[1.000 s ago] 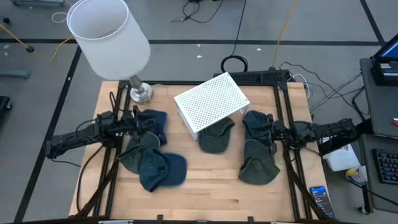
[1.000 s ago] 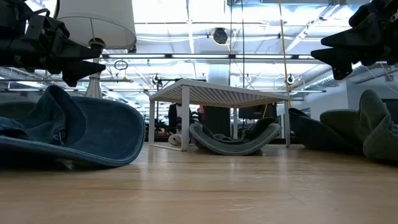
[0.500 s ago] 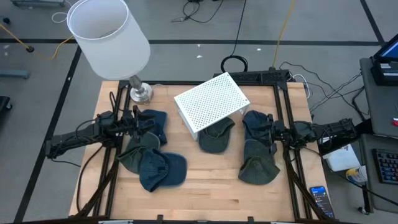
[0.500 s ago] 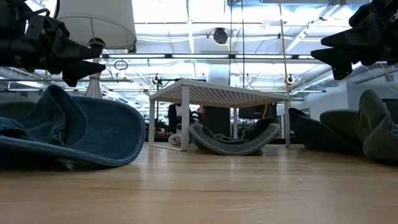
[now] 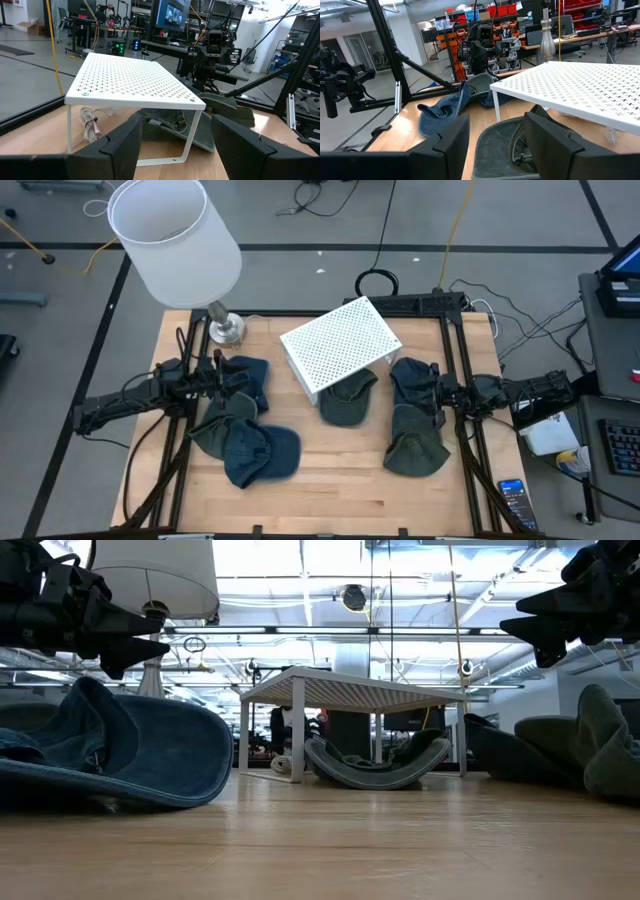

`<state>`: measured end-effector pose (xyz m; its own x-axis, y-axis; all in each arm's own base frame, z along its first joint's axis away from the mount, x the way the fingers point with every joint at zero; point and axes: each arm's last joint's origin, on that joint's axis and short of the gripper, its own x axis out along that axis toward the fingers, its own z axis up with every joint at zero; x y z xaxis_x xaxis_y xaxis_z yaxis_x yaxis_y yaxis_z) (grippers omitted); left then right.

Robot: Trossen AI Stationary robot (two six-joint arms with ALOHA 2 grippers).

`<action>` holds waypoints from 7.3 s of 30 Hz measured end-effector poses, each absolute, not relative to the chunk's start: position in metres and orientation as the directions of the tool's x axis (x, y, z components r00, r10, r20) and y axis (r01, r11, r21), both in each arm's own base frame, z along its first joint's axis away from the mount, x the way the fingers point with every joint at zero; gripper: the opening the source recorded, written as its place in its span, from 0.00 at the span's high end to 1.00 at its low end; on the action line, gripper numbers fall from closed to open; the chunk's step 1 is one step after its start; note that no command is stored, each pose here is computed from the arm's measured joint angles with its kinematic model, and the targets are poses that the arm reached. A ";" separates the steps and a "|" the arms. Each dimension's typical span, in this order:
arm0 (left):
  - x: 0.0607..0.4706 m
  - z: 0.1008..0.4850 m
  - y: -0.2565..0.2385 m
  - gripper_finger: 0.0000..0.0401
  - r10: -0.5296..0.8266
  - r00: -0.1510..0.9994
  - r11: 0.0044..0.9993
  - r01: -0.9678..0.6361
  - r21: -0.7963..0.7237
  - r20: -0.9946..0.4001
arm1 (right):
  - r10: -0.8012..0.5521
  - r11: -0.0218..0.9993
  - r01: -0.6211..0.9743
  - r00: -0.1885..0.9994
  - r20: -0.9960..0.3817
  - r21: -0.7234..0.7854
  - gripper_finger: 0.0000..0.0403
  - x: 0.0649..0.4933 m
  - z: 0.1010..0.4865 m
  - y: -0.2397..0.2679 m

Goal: Pick & Place hat
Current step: Put the green cap on the shelf

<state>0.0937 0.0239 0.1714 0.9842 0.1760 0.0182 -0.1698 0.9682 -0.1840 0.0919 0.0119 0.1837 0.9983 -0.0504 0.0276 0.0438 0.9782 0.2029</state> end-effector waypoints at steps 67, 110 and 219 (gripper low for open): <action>0.094 0.171 0.024 0.40 0.176 0.984 0.968 -0.170 -0.184 0.018 | -0.765 0.618 0.770 0.635 -0.105 0.157 0.55 0.194 0.419 0.015; 0.094 0.171 0.024 0.40 0.176 0.984 0.968 -0.170 -0.184 0.018 | 0.193 0.015 0.934 0.349 -0.917 0.358 0.55 0.214 0.317 0.052; 0.094 0.171 0.024 0.40 0.176 0.984 0.968 -0.170 -0.184 0.019 | -0.169 0.752 0.622 0.505 -0.847 0.220 0.99 0.194 0.324 0.081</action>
